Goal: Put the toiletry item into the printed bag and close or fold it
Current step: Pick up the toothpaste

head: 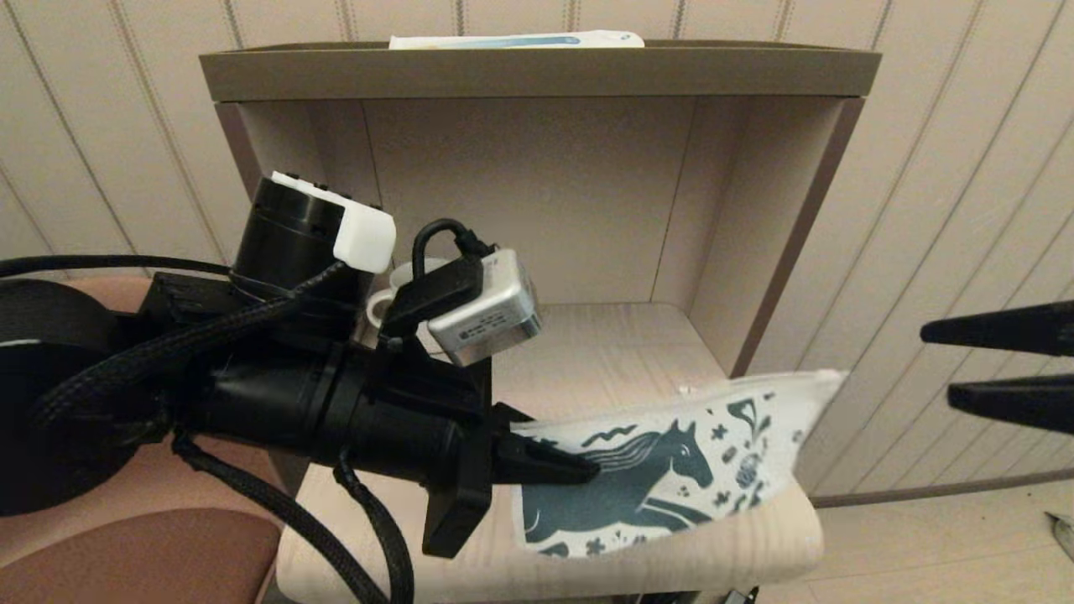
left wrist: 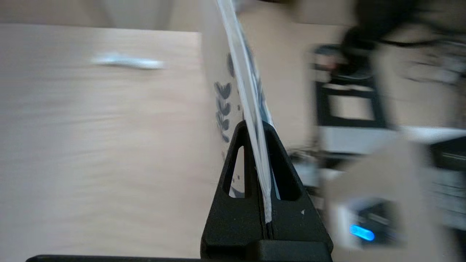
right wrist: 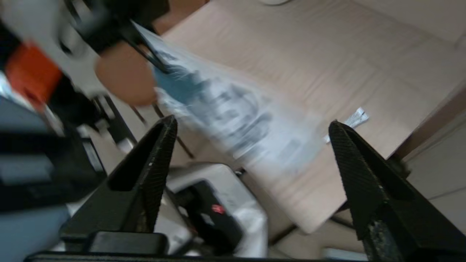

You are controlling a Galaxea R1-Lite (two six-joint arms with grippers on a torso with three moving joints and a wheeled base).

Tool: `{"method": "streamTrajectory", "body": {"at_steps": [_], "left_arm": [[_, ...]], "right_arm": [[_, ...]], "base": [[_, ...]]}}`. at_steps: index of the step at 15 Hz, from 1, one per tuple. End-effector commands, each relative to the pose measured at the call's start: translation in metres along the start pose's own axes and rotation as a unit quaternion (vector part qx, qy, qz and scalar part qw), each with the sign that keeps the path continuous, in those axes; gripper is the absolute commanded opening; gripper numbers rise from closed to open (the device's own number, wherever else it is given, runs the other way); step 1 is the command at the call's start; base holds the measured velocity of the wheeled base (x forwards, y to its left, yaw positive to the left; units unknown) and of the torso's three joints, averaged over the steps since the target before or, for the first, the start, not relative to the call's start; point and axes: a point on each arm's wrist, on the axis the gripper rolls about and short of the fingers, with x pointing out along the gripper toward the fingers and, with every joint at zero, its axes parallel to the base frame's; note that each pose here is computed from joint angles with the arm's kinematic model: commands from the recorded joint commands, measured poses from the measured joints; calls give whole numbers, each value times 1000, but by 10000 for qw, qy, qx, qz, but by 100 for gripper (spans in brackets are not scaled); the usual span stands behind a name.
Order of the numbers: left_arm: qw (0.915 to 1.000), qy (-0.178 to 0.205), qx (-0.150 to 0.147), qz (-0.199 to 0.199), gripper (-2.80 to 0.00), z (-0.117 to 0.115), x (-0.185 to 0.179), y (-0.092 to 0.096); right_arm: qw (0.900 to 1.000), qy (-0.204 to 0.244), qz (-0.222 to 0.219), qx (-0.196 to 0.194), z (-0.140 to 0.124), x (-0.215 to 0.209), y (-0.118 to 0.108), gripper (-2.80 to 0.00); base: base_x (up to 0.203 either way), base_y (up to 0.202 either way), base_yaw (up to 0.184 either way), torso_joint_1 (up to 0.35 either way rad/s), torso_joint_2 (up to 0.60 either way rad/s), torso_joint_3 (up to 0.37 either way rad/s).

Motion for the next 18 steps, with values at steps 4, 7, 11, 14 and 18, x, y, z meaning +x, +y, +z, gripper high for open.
{"method": "streamTrajectory", "body": {"at_steps": [4,7,11,14,18], "left_arm": [[9976,17,91,683,-280,-26,-9,29],[9965,103,125,823,-280,-37,-22,25],[9963,113,237,821,-280,-41,-23,22],[9965,166,201,793,-280,-46,-23,19],[9969,169,167,756,-280,-48,-23,18]], "right_arm": [[9982,-16,-122,579,13,7,-15,0],[9947,125,-170,1008,20,25,-36,0],[9791,154,-734,1890,37,43,-72,0],[9634,670,-1241,2280,47,58,-89,0],[9476,1496,-1596,2326,55,96,-103,-280]], "base": [[0,0,0,0,0,0],[0,0,0,0,0,0],[0,0,0,0,0,0],[0,0,0,0,0,0],[0,0,0,0,0,0]]}}
